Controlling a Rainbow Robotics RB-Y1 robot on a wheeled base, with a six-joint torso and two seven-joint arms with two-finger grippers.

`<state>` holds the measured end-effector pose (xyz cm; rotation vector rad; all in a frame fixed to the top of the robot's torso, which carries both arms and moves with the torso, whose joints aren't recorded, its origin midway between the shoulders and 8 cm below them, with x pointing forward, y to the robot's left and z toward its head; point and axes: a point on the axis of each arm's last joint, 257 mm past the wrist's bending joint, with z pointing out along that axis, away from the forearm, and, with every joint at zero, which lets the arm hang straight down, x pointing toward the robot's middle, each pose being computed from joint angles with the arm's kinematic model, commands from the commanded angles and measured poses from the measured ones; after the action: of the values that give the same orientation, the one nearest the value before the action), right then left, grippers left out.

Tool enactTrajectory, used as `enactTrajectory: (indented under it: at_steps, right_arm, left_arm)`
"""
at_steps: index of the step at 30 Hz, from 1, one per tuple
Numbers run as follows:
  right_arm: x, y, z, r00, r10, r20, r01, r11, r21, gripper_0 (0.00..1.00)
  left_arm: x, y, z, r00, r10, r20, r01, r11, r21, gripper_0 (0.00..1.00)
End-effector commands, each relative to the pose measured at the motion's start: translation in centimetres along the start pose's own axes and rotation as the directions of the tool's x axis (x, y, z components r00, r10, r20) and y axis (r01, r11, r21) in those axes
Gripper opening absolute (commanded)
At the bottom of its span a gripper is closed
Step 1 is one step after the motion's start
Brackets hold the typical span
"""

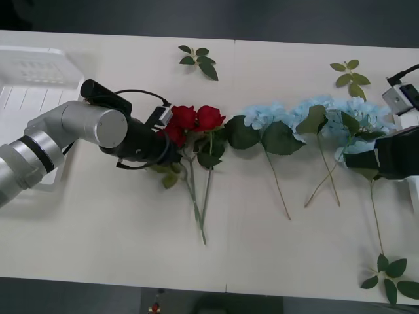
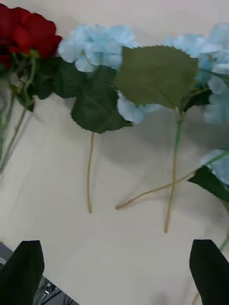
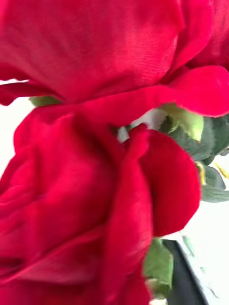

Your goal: Put the red flowers into the right box and the blue flowers into the left box

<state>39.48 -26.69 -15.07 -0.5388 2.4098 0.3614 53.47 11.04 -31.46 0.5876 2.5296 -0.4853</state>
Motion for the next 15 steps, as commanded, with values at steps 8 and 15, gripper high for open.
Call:
enactTrajectory:
  at_steps: [8, 15]
  right_arm:
    - [-1.4, 7.0, -0.1, 0.989, 0.143, 0.027, -0.132, 0.961, -0.243, 0.89]
    - [-2.1, 8.1, 0.0, 0.981, 0.187, 0.042, -0.167, 0.942, -0.293, 0.89]
  left_arm:
    - [-0.5, -0.6, 0.3, 1.000, 0.008, 0.018, -0.008, 1.000, 0.001, 0.00]
    - [-1.0, -0.8, -0.2, 1.000, 0.012, 0.011, -0.013, 1.000, 0.007, 0.00]
